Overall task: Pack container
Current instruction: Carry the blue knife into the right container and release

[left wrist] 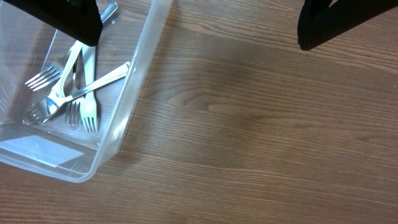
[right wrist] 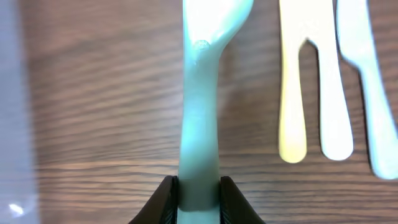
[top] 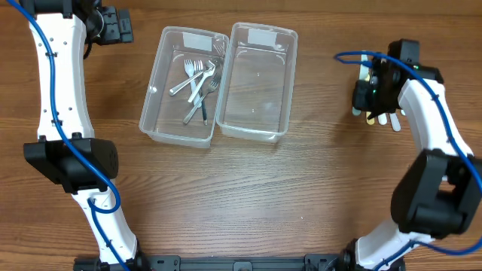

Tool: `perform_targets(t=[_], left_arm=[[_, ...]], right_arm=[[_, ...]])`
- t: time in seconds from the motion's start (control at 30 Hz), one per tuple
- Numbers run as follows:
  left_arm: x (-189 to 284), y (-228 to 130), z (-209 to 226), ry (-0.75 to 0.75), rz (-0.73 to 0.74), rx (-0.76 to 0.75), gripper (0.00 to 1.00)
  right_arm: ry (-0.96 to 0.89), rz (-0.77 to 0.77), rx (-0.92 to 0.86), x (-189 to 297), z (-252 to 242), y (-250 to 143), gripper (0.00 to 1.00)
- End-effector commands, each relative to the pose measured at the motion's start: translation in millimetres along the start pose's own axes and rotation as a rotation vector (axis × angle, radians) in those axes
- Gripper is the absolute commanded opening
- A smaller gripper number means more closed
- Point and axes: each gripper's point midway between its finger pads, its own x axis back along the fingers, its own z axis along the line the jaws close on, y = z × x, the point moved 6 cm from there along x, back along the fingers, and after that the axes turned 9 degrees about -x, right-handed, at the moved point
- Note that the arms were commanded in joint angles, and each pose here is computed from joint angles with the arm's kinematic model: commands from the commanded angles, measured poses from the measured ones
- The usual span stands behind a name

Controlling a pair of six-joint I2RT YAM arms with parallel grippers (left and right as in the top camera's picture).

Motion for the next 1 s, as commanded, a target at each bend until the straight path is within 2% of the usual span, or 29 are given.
perform_targets(t=[0.0, 0.17, 0.37, 0.53, 0.63, 0.77, 0.9, 0.93, 0.97], left_arm=[[2.0, 1.7, 4.8, 0.010, -0.011, 0.030, 1.00], [2.0, 1.7, 4.8, 0.010, -0.011, 0.030, 1.00], [2.0, 1.7, 4.8, 0.010, -0.011, 0.030, 1.00], [2.0, 1.7, 4.8, 0.010, -0.011, 0.030, 1.00], [2.0, 1.7, 4.8, 0.010, -0.011, 0.030, 1.00], [2.0, 1.7, 4.8, 0.010, -0.011, 0.030, 1.00], [2.0, 1.7, 4.8, 0.010, -0.011, 0.030, 1.00], [2.0, 1.7, 4.8, 0.010, -0.011, 0.030, 1.00], [2.0, 1.7, 4.8, 0.010, -0.011, 0.030, 1.00]], right_arm=[[0.139, -0.140, 0.076, 52.6, 49.2, 12.8, 0.11], [0.229, -0.232, 0.057, 85.4, 97.9, 10.2, 0.11], [0.336, -0.232, 0.141, 87.7, 163.5, -10.1, 0.11], [0.371, -0.203, 0.209, 69.3, 203.9, -25.3, 0.10], [0.361, -0.136, 0.242, 43.6, 221.5, -39.1, 0.07], [0.339, -0.048, 0.205, 8.8, 234.8, -53.3, 0.04], [0.349, -0.044, 0.221, -1.5, 247.3, -58.6, 0.04], [0.351, -0.051, 0.221, -0.1, 248.6, -58.0, 0.05], [0.345, -0.057, 0.202, 1.5, 248.5, -56.1, 0.14]])
